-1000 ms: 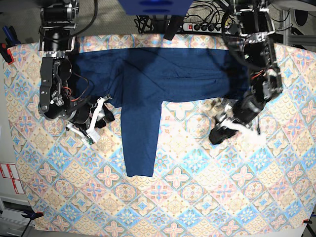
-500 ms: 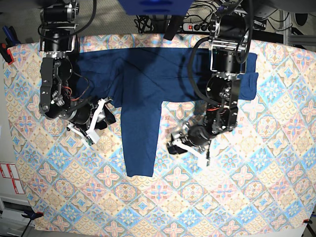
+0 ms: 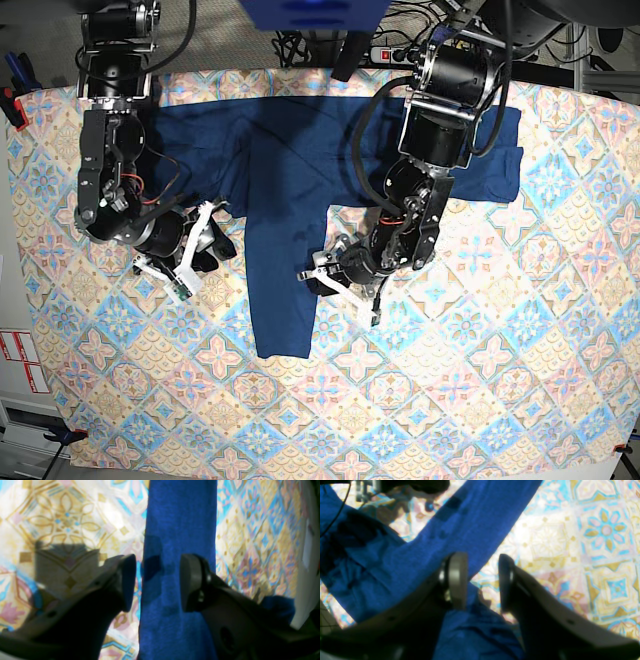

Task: Fold the T-shirt properly
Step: 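Lower the left gripper and grasp the sleeve's cuff end, then lift the cuff with the left gripper and fold it onto the shirt body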

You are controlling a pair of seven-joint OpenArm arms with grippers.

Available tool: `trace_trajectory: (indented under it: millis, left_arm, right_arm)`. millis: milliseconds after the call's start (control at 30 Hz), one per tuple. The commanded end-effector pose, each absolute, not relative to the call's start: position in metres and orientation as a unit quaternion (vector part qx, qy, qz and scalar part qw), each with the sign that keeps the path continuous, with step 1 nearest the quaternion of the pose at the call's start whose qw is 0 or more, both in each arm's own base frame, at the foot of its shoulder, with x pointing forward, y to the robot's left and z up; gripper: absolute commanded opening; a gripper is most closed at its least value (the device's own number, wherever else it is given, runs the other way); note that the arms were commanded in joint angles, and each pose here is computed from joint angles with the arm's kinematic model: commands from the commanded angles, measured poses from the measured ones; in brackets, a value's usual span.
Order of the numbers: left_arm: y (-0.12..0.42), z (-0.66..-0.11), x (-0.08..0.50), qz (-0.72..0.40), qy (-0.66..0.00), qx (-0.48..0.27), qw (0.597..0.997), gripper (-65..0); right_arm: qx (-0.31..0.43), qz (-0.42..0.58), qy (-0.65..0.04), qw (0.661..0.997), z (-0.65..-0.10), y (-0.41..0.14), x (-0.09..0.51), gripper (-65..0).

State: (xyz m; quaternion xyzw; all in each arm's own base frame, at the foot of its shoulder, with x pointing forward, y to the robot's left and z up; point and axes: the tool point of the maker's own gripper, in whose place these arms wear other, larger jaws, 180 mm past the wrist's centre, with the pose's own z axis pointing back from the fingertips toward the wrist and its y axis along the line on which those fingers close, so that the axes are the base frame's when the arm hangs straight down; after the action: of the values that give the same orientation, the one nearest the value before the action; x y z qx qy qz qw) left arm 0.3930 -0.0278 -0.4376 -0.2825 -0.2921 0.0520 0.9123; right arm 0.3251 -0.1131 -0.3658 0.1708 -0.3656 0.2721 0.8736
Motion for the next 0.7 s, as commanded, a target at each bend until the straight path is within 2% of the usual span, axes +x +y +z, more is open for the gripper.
trace_trajectory:
  millis: [0,200,567,600,667]
  left_arm:
    - [-0.036,-0.43,0.401,0.045,-0.299,-0.29,0.908,-36.8]
    - [-0.045,-0.459,0.381,0.025,-0.253,-0.277,0.927,-37.3]
    - [-0.087,-0.457,0.361,-0.038,-0.237,-0.289,0.927,-37.6]
    - [-0.089,-0.457,0.36,-0.04,-0.236,-0.289,0.927,-38.3]
    - [-0.091,-0.457,0.36,-0.042,-0.236,-0.291,0.926,-43.8]
  right_arm:
    - [0.17,0.274,-0.392,0.862,-0.35,-0.114,0.335,-44.9]
    - [0.17,0.274,-0.392,0.862,-0.35,-0.114,0.335,-44.9]
    - [0.17,0.274,-0.393,0.861,-0.349,-0.113,0.335,-44.9]
    - [0.169,0.276,-0.396,0.859,-0.347,-0.113,0.336,-44.9]
    - [0.166,0.28,-0.404,0.855,-0.34,-0.112,0.337,-44.9]
